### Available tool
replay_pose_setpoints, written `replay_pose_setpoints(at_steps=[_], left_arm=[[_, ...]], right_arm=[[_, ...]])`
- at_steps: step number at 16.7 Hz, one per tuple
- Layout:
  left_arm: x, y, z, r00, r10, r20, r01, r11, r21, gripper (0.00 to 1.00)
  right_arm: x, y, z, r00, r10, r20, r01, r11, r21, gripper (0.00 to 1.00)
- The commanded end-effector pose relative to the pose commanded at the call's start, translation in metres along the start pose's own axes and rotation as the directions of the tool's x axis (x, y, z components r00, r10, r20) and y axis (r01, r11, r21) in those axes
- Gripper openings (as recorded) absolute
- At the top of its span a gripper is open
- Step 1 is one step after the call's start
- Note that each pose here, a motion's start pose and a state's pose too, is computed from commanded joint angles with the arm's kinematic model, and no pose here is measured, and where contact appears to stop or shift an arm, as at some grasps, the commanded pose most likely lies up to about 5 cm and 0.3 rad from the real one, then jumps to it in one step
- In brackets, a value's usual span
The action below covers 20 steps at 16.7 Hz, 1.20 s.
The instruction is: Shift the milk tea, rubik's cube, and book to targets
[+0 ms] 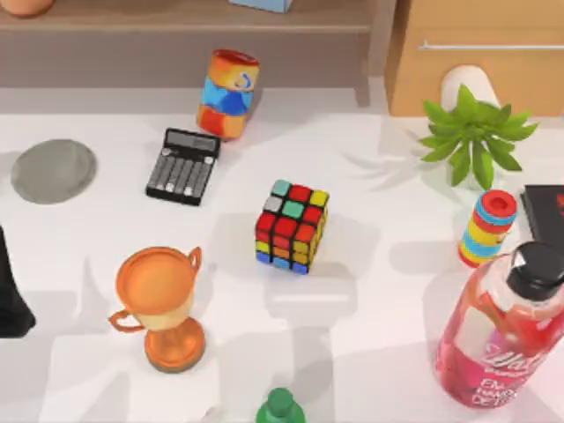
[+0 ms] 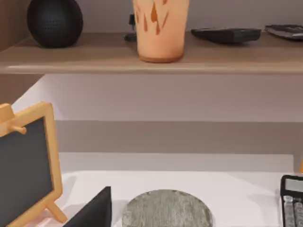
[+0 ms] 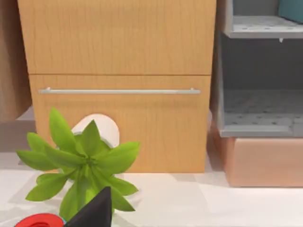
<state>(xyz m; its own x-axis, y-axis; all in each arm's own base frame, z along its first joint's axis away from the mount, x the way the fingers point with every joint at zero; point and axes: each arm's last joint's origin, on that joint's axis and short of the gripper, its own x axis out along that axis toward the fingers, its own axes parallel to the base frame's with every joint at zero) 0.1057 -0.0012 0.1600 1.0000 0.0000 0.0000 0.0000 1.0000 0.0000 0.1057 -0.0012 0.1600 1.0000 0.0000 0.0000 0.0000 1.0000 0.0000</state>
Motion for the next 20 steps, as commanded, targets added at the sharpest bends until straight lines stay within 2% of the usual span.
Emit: replay_pose_setpoints(at_steps=[5, 10, 12, 15, 20], left_arm=[[0.002, 0.000, 0.011, 1.000, -0.009, 0.008, 0.009, 1.000, -0.003, 1.00], [0.026, -0.001, 0.055, 0.999, -0.041, 0.008, 0.041, 0.999, -0.013, 1.00], [0.051, -0.001, 0.073, 0.999, -0.052, -0.012, 0.052, 0.998, -0.019, 1.00], [0.105, 0.002, 0.091, 0.997, -0.060, -0.043, 0.058, 0.998, -0.029, 1.00], [0.207, 0.009, 0.091, 0.998, -0.060, -0.013, 0.059, 0.998, -0.035, 1.00]], right_arm=[[0.000, 0.000, 0.000, 1.000, 0.000, 0.000, 0.000, 1.000, 0.000, 1.00], [0.000, 0.000, 0.000, 1.000, 0.000, 0.000, 0.000, 1.000, 0.000, 1.00], [0.000, 0.000, 0.000, 1.000, 0.000, 0.000, 0.000, 1.000, 0.000, 1.00], [0.000, 0.000, 0.000, 1.000, 0.000, 0.000, 0.000, 1.000, 0.000, 1.00], [0.000, 0.000, 0.000, 1.000, 0.000, 0.000, 0.000, 1.000, 0.000, 1.00]])
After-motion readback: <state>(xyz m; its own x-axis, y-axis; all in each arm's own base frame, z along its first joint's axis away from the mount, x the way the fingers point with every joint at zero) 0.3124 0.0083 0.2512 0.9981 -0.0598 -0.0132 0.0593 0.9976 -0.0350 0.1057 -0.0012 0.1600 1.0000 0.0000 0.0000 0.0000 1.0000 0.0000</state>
